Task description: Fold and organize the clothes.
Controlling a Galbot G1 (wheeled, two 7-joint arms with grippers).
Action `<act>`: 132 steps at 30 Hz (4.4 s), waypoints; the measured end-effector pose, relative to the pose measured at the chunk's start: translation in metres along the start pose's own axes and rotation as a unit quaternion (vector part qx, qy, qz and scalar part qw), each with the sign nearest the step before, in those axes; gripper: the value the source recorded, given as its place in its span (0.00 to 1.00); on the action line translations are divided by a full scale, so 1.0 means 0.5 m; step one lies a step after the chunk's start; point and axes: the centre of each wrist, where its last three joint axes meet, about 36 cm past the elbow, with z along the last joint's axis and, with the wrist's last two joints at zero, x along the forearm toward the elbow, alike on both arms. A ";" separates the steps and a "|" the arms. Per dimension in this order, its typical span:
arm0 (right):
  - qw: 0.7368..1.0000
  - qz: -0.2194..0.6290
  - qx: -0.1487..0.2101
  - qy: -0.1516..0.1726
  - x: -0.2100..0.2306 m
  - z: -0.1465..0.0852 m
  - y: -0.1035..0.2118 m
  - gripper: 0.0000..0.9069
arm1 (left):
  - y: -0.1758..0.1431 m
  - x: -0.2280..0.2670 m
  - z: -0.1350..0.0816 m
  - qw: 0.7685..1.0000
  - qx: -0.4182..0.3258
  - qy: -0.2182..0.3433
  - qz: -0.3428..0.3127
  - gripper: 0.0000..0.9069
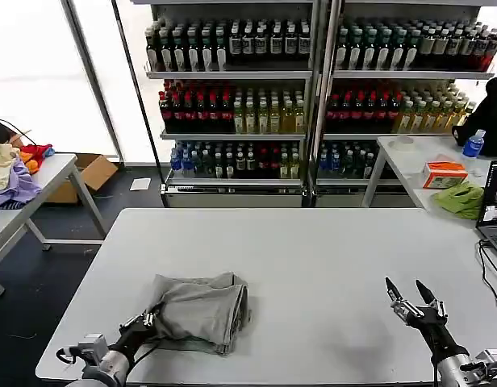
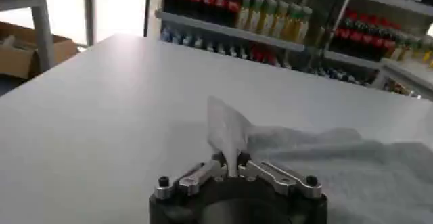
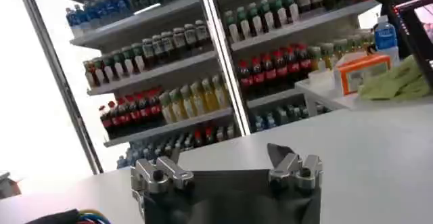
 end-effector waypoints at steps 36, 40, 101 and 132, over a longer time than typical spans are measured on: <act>1.000 0.008 -0.004 -0.014 -0.028 0.016 -0.011 1.00 | 0.080 0.087 -0.291 0.995 0.077 -0.060 -0.017 0.00; 1.000 0.013 -0.006 -0.012 -0.024 0.019 -0.009 1.00 | -0.006 0.017 -0.211 0.997 0.079 -0.012 0.013 0.00; 0.960 -0.130 -0.079 0.237 -0.264 0.154 0.378 0.00 | -0.105 -0.009 -0.192 0.985 0.066 -0.159 0.018 1.00; 0.976 -0.041 0.059 0.205 -0.201 0.018 0.130 1.00 | -0.094 -0.031 -0.072 0.982 -0.025 -0.188 -0.003 1.00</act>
